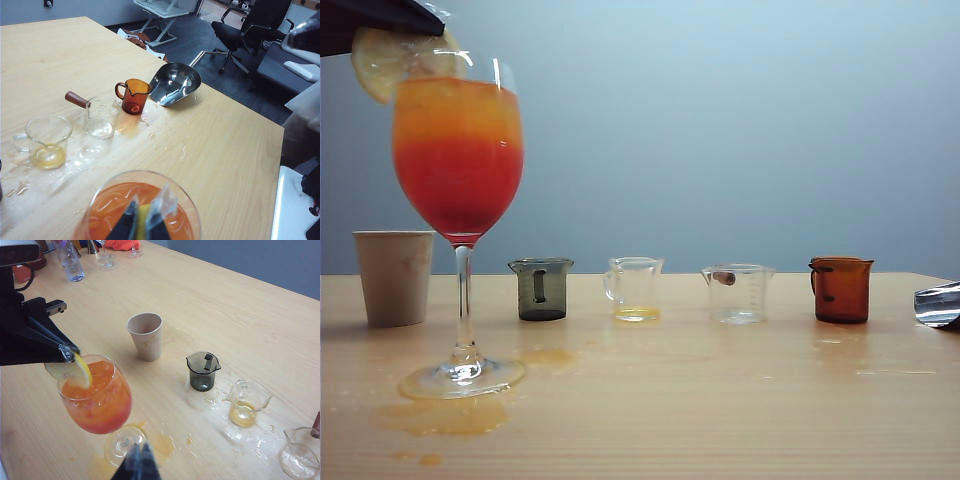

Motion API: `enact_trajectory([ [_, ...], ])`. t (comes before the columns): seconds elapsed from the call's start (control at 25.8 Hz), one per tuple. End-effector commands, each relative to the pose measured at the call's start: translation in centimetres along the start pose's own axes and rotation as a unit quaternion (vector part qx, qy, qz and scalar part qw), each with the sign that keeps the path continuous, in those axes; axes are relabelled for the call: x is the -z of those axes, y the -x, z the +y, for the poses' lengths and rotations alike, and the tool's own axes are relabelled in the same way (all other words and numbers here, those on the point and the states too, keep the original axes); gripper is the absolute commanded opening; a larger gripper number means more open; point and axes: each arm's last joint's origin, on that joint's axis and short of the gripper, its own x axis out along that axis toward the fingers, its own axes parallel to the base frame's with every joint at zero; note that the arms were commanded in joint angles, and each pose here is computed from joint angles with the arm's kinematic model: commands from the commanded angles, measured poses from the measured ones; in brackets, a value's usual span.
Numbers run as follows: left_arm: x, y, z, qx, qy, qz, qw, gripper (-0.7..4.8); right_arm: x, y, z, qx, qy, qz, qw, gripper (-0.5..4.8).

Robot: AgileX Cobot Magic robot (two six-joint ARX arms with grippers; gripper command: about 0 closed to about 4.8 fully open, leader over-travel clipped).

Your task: Pick up the lemon slice from the paper cup on the left and carefully insert it into the rim of the goblet.

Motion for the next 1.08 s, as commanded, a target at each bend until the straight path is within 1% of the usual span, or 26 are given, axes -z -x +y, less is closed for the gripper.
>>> enact_trajectory([
  [0.04, -0.07, 0.04, -0.09, 0.005, -0.001, 0.0, 1.0, -0.05, -0.39, 0.15, 0.02, 0.0, -0.001, -0.013, 1.0, -0.05],
  [0.23, 0.24, 0.02, -0.08, 0.005, 0.009, 0.006, 1.0, -0.05, -0.38, 0.14, 0.02, 0.0, -0.001, -0.013, 1.0, -0.05],
  [0.39, 0.16, 0.02, -0.06, 0.004, 0.003, 0.003, 1.0, -0.05, -0.38, 0.14, 0.02, 0.0, 0.0, -0.013, 1.0, -0.05],
  [0.77, 0.16, 0.03, -0.08, 0.005, 0.003, 0.003, 1.0, -0.04, -0.38, 0.14, 0.02, 0.0, 0.001, -0.013, 1.0, -0.05],
  [0.81, 0.15, 0.03, -0.08, 0.005, 0.002, 0.003, 1.0, 0.03, -0.38, 0.14, 0.02, 0.0, 0.001, -0.013, 1.0, -0.05],
  [0.89, 0.1, 0.03, -0.07, 0.005, 0.0, 0.001, 1.0, 0.57, -0.38, 0.14, 0.02, 0.0, 0.0, -0.012, 1.0, -0.05],
  [1.01, -0.03, 0.03, -0.06, 0.005, -0.007, -0.003, 1.0, 1.0, -0.38, 0.14, 0.02, 0.0, 0.0, -0.012, 1.0, -0.05],
  [1.08, -0.07, 0.03, -0.06, 0.005, -0.008, -0.004, 1.0, 1.46, -0.38, 0.14, 0.02, 0.0, 0.0, -0.012, 1.0, -0.05],
])
